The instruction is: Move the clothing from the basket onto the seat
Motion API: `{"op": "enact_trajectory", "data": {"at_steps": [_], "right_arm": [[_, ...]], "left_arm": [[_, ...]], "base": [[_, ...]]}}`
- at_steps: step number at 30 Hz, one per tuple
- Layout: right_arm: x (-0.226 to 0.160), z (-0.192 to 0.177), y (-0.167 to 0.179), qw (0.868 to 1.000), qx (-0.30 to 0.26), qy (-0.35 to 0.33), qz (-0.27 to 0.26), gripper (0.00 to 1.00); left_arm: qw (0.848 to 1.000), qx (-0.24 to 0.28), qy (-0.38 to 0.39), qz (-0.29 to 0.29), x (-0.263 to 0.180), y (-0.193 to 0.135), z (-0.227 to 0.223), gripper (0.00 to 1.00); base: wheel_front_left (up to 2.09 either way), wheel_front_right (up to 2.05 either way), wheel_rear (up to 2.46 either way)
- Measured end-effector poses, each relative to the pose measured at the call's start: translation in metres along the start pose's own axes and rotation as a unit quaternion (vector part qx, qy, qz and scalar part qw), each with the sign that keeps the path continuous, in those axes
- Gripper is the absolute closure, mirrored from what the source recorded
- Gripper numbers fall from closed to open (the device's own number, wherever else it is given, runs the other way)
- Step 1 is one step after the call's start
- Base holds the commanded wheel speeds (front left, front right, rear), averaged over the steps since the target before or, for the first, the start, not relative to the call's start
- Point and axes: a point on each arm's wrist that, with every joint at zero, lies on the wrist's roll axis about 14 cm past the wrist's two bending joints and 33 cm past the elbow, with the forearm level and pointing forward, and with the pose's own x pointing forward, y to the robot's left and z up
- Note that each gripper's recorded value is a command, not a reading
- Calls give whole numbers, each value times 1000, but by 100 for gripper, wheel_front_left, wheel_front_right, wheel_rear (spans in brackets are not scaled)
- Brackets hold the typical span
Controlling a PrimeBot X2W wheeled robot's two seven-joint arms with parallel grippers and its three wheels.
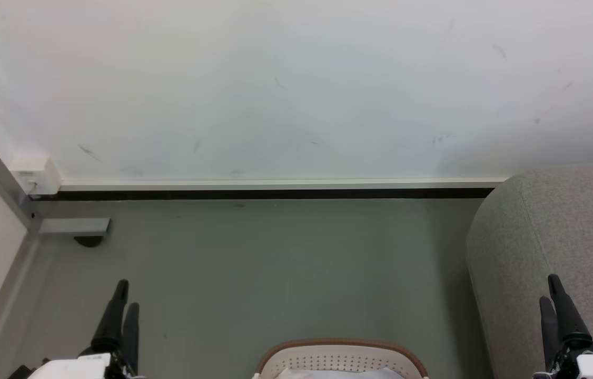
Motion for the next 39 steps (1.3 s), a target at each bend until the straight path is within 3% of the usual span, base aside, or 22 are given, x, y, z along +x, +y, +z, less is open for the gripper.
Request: {"op": "enact_trajectory", "data": {"at_steps": [9,16,21,26,34,39], "right_arm": [[2,-3,14,999,-35,-3,30,0],[2,-8,24,997,-63,-3,50,0],[2,-7,28,991,-113,-9,64,0],[0,-12,31,983,-166,-6,76,0],[-2,-18,35,963,-253,-2,94,0],[-4,-21,34,947,-304,1,101,0]], "left_arm": [[999,43,-11,-17,2,-10,1,0],[993,112,-15,-25,4,-15,-2,0],[985,166,-17,-37,4,-21,-5,0],[965,255,-20,-54,4,-31,-8,0],[941,332,-25,-67,4,-37,-12,0],[917,392,-23,-71,4,-38,-19,0]], "base": [[0,0,0],[0,0,0],[0,0,0],[0,0,0],[0,0,0],[0,0,0]]}}
